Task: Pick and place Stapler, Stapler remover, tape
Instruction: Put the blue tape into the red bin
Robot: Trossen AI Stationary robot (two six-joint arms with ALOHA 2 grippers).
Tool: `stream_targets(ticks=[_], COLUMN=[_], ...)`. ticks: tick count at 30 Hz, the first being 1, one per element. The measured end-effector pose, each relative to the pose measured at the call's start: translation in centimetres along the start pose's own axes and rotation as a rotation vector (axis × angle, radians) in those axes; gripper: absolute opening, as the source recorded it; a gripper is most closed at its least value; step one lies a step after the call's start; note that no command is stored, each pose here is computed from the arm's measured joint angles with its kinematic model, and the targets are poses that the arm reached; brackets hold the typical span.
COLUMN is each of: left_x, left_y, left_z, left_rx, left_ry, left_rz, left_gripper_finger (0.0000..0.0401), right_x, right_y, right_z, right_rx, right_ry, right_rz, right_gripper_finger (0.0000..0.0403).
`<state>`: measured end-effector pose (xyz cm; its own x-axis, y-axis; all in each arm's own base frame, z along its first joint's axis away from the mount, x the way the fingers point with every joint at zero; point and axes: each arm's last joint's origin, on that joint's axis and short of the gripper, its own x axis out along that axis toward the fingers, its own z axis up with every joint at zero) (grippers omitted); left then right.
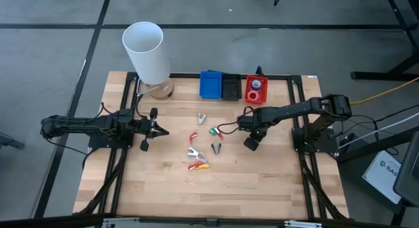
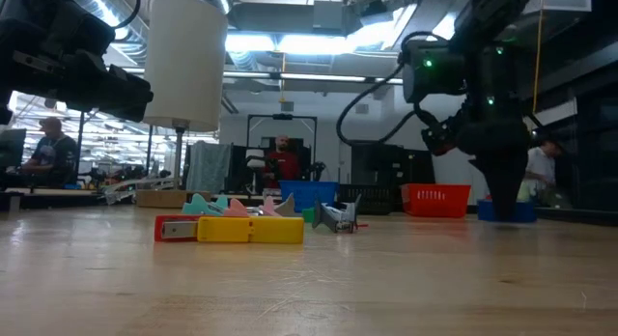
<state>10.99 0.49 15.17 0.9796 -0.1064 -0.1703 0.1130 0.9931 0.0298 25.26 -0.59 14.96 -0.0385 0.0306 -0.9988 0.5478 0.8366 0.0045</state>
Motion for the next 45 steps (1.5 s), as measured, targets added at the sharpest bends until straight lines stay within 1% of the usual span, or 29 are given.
stream_targets(ticks=[4,11,17,22,28,34,39,45], left_x=[0.0,0.0,0.0,0.0,0.0,0.0,0.0,0.0], left_y=[0.0,0.0,0.0,0.0,0.0,0.0,0.0,0.0], left_z=[0.0,0.0,0.0,0.0,0.0,0.0,0.0,0.0], left_rx=[0.000,0.000,0.000,0.000,0.000,0.000,0.000,0.000], left_ry=[0.000,0.000,0.000,0.001,0.000,0.000,0.000,0.000], left_rz=[0.000,0.000,0.000,0.000,0.000,0.000,0.000,0.000], left_gripper_finger=[0.0015,0.0015,0.0016,0.0016,0.0015,0.0015,0.0015,0.0016], right_x=[-1.5,-5.5,-9.4,-11.2,-11.3,-11.2,-9.7,-7.7], right_y=[0.0,-0.3,-1.4,-2.6,-5.0,-8.7,-11.4,-13.2], right_z=[0.8,3.2,5.1,5.9,6.8,7.9,9.4,10.8], right_rx=[-0.012,0.004,0.007,-0.035,-0.059,-0.049,-0.026,-0.014], right_ry=[-0.003,-0.062,-0.135,-0.161,-0.171,-0.198,-0.175,-0.137], right_rz=[0.003,0.036,0.054,0.055,0.035,-0.072,-0.086,-0.092], right_gripper_finger=[0.0050,0.0043,0.0045,0.0045,0.0045,0.0045,0.0045,0.0045])
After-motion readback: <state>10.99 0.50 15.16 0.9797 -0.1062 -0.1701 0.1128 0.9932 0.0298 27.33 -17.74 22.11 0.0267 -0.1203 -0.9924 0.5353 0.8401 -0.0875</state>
